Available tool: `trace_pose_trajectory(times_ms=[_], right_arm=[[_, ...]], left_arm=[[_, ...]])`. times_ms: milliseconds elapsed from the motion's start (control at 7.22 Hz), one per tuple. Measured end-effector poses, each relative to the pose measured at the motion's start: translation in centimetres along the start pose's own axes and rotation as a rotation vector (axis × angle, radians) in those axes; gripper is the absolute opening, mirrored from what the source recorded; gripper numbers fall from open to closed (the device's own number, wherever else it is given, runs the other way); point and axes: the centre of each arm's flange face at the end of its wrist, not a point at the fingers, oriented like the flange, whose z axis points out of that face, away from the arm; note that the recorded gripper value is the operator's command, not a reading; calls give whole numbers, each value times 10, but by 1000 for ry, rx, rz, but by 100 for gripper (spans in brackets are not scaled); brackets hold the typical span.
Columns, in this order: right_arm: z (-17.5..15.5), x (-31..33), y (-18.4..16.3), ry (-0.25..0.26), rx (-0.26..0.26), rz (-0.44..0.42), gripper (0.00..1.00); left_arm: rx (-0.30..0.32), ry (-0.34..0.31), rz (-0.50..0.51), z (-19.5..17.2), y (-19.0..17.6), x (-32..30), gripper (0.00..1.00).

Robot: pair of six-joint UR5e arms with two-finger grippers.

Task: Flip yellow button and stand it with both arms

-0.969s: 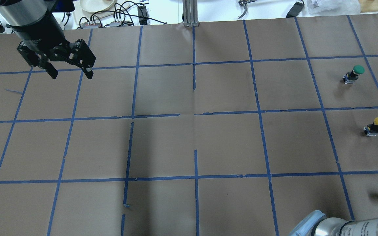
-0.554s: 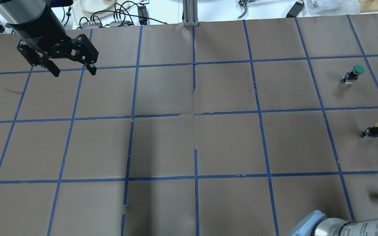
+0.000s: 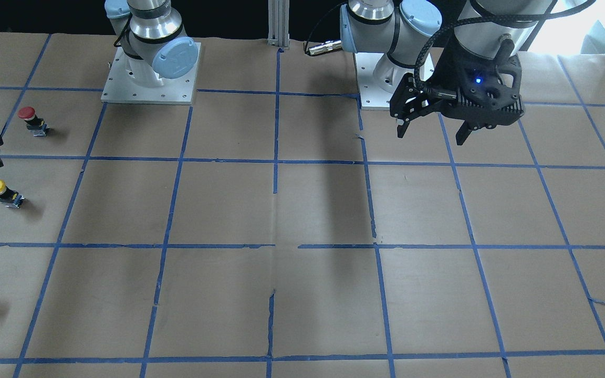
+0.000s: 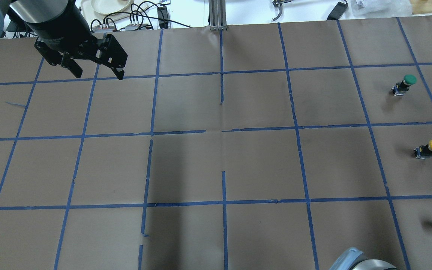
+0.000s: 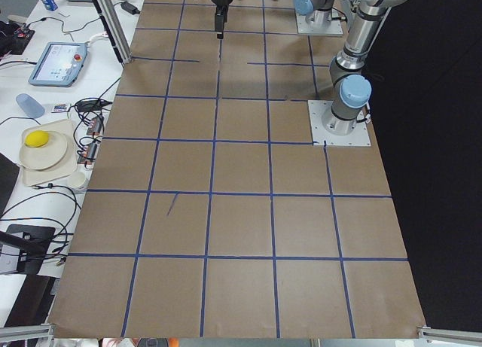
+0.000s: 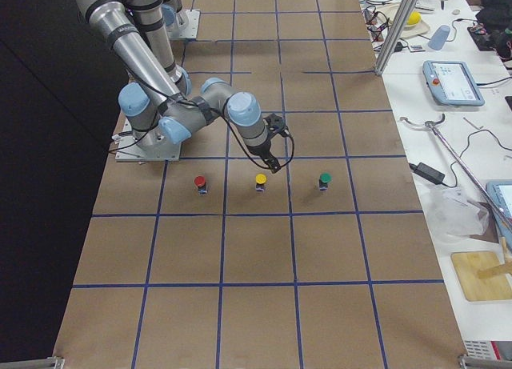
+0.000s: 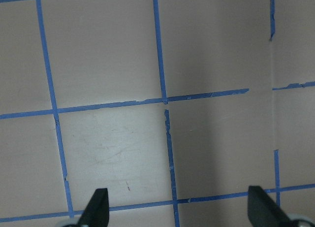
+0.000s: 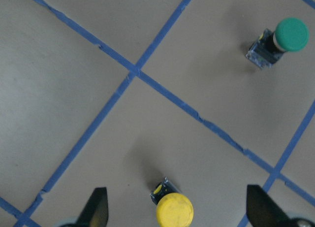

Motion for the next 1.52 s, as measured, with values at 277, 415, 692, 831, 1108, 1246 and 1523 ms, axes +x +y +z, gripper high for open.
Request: trace_pose_trajectory(times_ms=[277,415,692,831,1108,1246,1523], right_arm=[[-57,-4,-51,-77,-10,28,100],[-83,-7,-69,-110,-23,95,100],[-129,-25,-114,-125,-62,144,100],[-155,-41,-140,-109,-99,164,100],[-182,-67,-170,-75,-174,263,100],[-187,-88,-190,-64,-192,309,100],[-190,-157,-244,-26,-224,367,100]], left_arm=[[9,-2,-18,-16,16,-11,100],[8,-5,-28,-23,23,-16,100],[2,-1,-40,-27,28,-22,100],[2,2,-42,-28,29,-23,100],[3,5,-43,-28,29,-23,100],[3,7,-44,-28,28,-23,100],[1,7,-46,-27,28,-24,100]])
